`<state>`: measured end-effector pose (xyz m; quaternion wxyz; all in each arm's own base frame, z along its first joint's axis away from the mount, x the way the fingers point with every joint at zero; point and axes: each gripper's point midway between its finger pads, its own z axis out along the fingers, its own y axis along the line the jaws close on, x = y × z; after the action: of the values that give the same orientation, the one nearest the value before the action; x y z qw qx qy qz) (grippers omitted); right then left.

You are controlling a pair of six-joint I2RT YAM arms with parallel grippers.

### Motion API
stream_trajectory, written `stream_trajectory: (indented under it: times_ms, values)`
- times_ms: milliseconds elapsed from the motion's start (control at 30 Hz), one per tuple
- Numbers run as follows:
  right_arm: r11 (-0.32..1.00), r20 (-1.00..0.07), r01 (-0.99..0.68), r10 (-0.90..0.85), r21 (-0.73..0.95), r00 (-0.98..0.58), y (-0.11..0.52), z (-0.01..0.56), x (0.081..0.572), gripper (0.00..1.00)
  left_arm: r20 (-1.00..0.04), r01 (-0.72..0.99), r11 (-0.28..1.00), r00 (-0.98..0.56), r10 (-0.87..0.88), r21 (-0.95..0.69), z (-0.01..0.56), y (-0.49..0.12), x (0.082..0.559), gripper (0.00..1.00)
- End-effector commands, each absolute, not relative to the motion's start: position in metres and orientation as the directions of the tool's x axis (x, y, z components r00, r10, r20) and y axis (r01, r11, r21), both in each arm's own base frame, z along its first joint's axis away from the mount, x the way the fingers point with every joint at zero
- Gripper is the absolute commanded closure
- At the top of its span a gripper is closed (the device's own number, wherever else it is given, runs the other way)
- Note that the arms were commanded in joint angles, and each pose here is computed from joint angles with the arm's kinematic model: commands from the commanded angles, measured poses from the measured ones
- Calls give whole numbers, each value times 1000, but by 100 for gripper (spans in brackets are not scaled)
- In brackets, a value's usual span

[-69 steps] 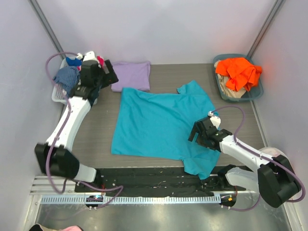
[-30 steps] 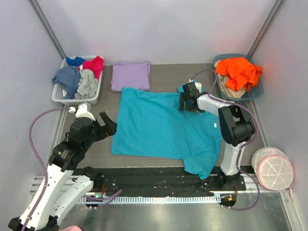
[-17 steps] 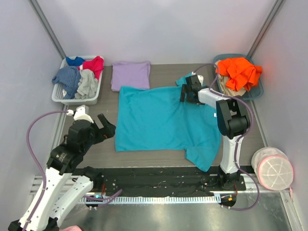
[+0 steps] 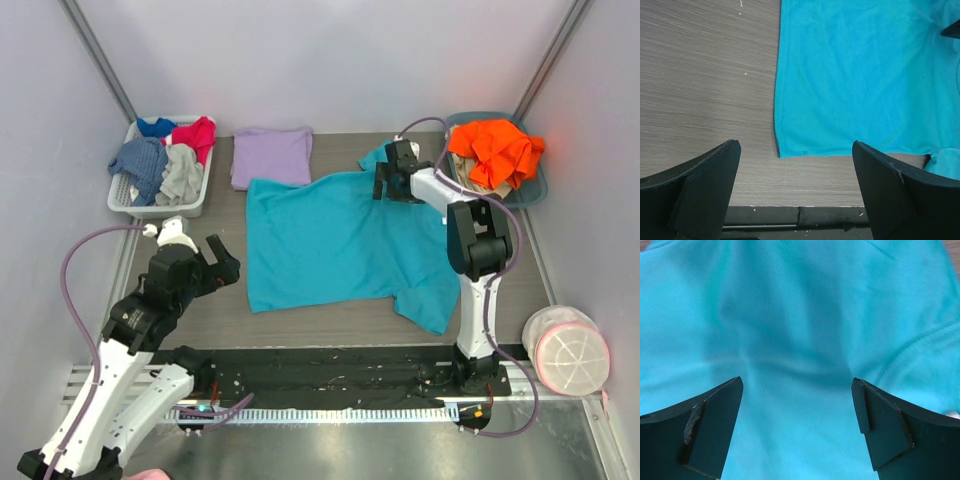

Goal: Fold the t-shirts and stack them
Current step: Flatten the tshirt out

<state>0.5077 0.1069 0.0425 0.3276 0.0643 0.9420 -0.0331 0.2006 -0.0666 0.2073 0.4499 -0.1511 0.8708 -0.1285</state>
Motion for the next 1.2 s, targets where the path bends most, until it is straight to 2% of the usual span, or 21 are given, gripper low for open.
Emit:
stream_trajectory:
  times_ms: [0,167,233,300,433,567,700,967,1167]
  values:
    - [990,-754,133,129,56,-644,105,164,502,0,-766,-141,921,-517,-381,-363,212,-72,220,0]
    - [976,-743,145,219,164,-632,104,197,444,0,-701,-91,893,-587,-405,-440,190,-102,230,0]
    - [971,-687,151,236,183,-688,107,174,413,0,-676,-96,874,-596,-433,-476,185,-109,232,0]
    - [965,-703,162,261,206,-661,111,181,388,1,-659,-107,868,-608,-443,-484,175,-110,229,0]
    - [947,-629,241,322,214,-707,110,137,321,0,-657,-124,873,-611,-442,-472,159,-105,223,0]
    - [919,-628,336,389,209,-674,103,120,268,0,-627,-132,863,-634,-452,-488,144,-109,217,0]
    - [825,-619,514,533,232,-576,80,107,223,0,-619,-118,859,-646,-447,-497,141,-113,216,0]
    - [726,-666,663,588,185,-459,41,102,191,0,-625,-95,866,-654,-425,-490,140,-115,216,0]
    - [724,-614,667,610,177,-500,48,77,181,0,-623,-91,871,-663,-415,-483,134,-117,219,0]
